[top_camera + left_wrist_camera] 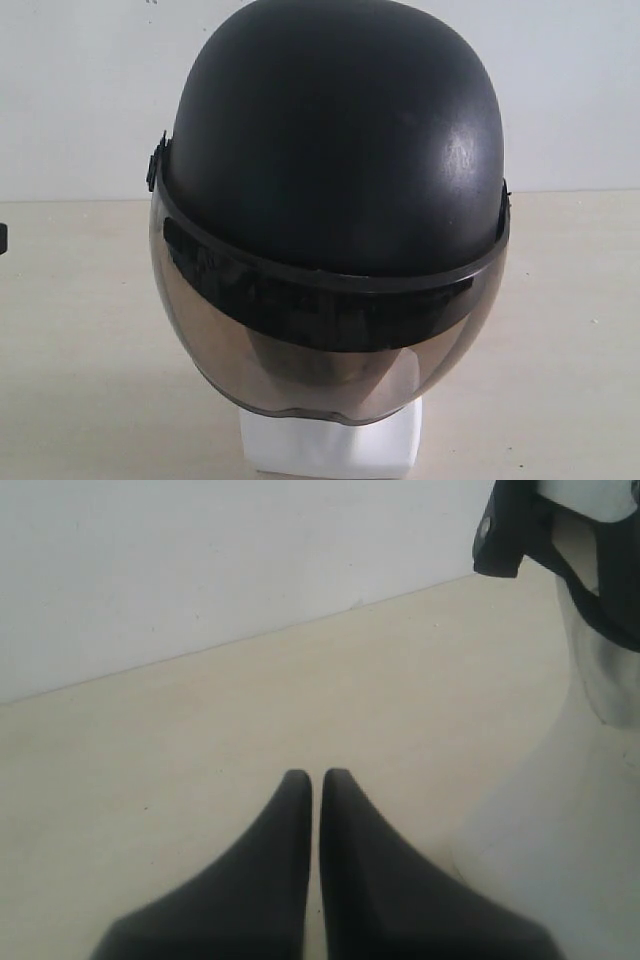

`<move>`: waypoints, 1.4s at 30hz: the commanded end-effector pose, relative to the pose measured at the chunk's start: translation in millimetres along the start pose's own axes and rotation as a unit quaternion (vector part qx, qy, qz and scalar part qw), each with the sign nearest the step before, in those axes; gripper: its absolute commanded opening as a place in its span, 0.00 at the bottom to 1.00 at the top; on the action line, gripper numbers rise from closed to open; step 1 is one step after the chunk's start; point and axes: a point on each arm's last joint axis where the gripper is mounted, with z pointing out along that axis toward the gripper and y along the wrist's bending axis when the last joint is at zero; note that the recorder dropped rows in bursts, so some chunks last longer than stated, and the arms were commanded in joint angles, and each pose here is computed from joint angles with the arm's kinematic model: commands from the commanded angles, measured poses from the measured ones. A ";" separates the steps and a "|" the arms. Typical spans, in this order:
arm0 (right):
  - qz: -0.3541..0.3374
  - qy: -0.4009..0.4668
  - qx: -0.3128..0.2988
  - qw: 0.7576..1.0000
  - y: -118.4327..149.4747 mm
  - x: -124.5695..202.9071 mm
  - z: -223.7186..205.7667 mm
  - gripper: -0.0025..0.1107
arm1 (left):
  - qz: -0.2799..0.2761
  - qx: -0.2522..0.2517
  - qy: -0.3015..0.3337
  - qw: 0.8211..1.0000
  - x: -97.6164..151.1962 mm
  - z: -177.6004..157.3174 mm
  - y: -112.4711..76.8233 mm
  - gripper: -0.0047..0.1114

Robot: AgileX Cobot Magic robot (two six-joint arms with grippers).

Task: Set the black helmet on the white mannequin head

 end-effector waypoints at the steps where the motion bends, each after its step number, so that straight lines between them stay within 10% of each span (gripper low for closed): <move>1: -0.026 0.001 -0.048 0.999 5.3 0.1 -0.8 0.02 | -0.008 -0.001 -0.001 1.000 1.4 -0.8 -0.5 0.08; 29: -0.030 0.000 -0.056 0.998 6.2 0.1 -0.9 0.02 | -0.006 0.000 -0.004 1.000 0.6 -2.0 -1.3 0.08; 42: -0.030 0.000 -0.056 0.998 6.2 0.1 -0.9 0.02 | 0.010 0.039 -0.215 0.976 -28.0 -92.7 -48.5 0.08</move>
